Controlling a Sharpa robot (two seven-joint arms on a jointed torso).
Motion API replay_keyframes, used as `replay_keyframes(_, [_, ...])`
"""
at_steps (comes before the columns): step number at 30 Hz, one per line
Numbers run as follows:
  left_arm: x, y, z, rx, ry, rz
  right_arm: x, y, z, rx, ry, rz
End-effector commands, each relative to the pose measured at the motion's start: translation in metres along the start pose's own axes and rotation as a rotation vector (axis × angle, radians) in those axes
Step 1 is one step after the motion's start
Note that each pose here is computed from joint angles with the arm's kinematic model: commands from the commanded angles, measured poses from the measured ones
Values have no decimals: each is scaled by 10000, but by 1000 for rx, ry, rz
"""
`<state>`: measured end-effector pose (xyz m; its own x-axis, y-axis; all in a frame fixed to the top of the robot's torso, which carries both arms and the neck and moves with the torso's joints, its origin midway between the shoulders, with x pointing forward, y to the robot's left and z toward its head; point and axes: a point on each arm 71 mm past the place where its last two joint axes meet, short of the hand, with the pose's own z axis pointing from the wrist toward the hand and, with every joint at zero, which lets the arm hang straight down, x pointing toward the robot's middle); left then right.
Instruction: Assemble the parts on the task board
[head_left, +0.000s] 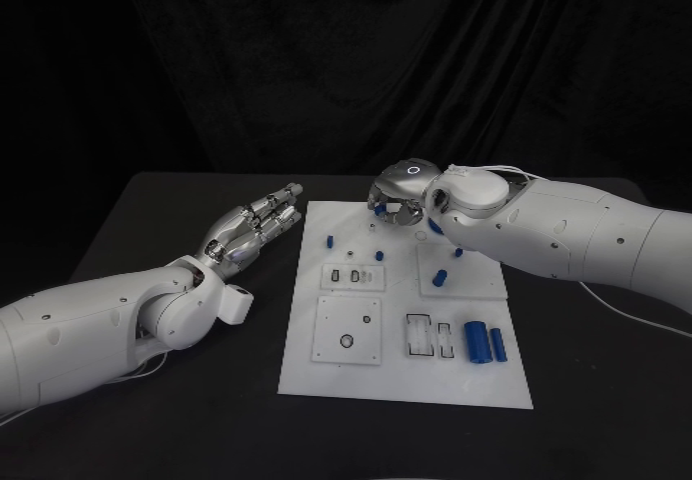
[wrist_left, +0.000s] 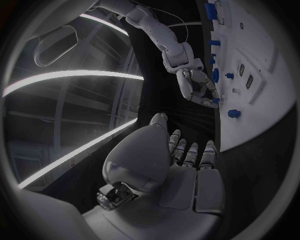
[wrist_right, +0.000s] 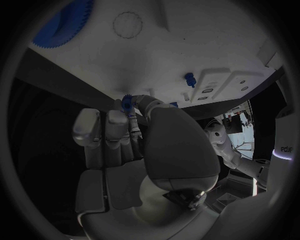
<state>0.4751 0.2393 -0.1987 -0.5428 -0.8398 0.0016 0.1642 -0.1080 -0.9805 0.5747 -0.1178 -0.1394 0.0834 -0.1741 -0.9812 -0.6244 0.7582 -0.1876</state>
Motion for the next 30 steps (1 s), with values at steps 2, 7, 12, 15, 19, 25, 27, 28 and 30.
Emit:
replay_keyframes(2, [18,-46,9,64,15,-6,41,15,6,13,30,1])
replay_keyframes(7, [19,-43,13,62,16,-7,52,3,8,25,49,0])
replay_keyframes(12, [18,-40,16,60,17,-7,53,-5,8,31,52,0])
replay_keyframes(15, [19,-38,18,58,17,-8,50,-5,9,32,49,0])
replay_keyframes(19, [20,-34,21,55,19,-8,45,-3,10,30,43,0])
replay_keyframes(25, [18,-29,25,51,20,-9,29,0,10,25,21,0])
replay_keyframes(27, [17,-28,25,50,20,-9,20,-2,9,24,8,0])
replay_keyframes(28, [16,-28,25,50,20,-9,16,-3,9,24,1,0])
replay_keyframes(30, [16,-27,25,49,20,-9,7,-6,7,25,-12,0])
